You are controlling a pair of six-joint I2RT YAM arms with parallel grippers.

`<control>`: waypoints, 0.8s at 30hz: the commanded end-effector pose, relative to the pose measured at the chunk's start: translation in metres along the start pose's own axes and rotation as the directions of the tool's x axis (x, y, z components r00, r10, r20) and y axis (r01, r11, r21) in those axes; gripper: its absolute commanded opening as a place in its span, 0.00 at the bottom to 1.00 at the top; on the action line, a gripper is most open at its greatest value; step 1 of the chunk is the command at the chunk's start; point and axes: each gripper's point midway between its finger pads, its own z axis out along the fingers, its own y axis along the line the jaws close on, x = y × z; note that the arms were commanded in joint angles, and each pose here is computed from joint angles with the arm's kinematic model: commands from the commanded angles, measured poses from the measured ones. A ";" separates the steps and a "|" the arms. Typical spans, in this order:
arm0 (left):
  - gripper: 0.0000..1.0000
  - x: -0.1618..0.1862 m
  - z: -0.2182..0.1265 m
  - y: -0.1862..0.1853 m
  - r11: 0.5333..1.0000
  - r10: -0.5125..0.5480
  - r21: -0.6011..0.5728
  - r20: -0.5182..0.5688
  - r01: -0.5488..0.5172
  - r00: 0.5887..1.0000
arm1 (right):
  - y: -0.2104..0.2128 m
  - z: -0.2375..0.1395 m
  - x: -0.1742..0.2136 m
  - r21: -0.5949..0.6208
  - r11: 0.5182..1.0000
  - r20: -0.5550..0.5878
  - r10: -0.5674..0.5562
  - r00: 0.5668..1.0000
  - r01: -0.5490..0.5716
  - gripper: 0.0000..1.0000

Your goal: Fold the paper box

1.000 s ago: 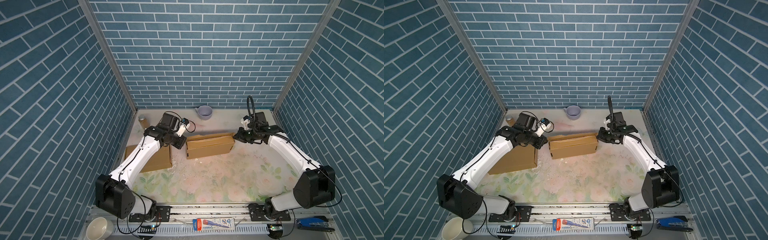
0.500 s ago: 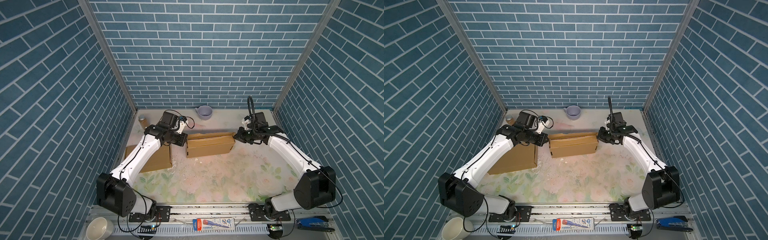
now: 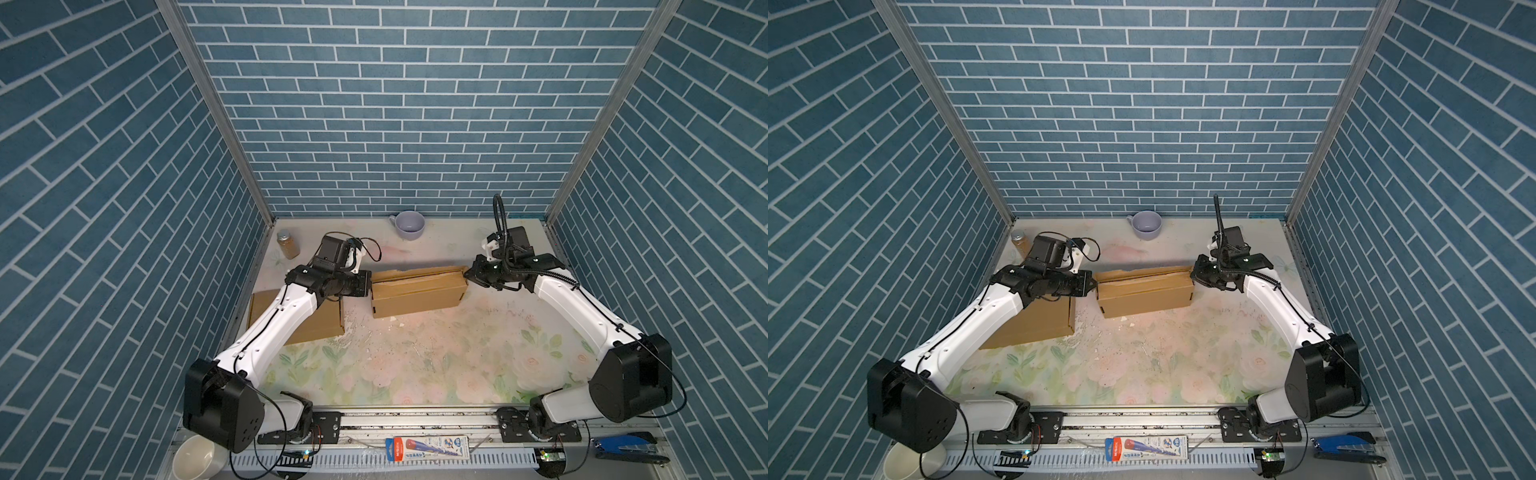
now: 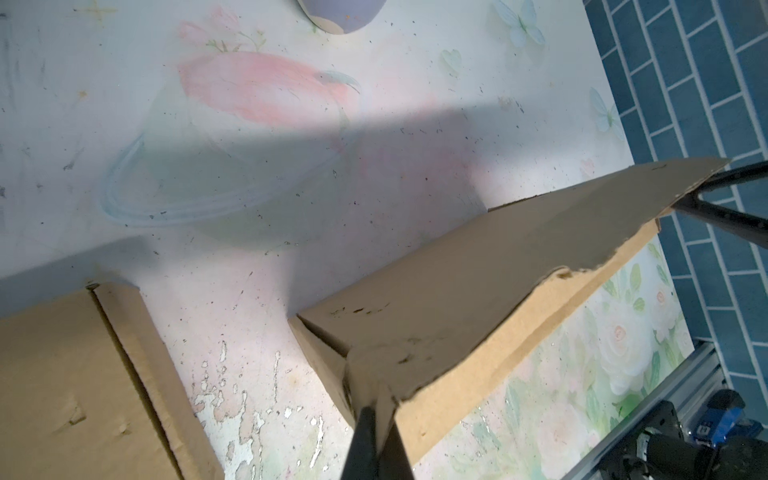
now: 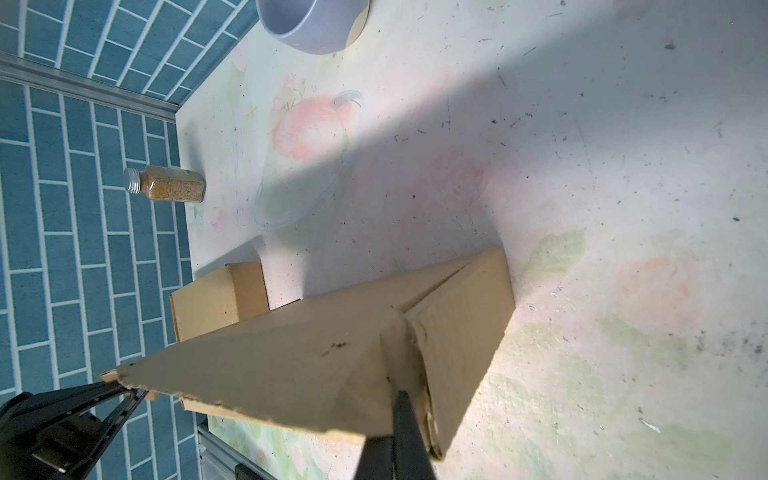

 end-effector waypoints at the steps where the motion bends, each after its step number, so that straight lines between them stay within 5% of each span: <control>1: 0.00 0.003 0.006 0.002 0.999 -0.035 -0.012 0.022 0.035 0.999 | -0.026 0.009 0.024 0.094 0.992 -0.065 0.095 0.993 -0.089 0.00; 24: 0.00 0.012 0.014 0.010 0.993 -0.092 -0.067 0.132 0.101 0.987 | -0.028 0.010 0.028 0.094 0.991 -0.061 0.101 0.993 -0.095 0.00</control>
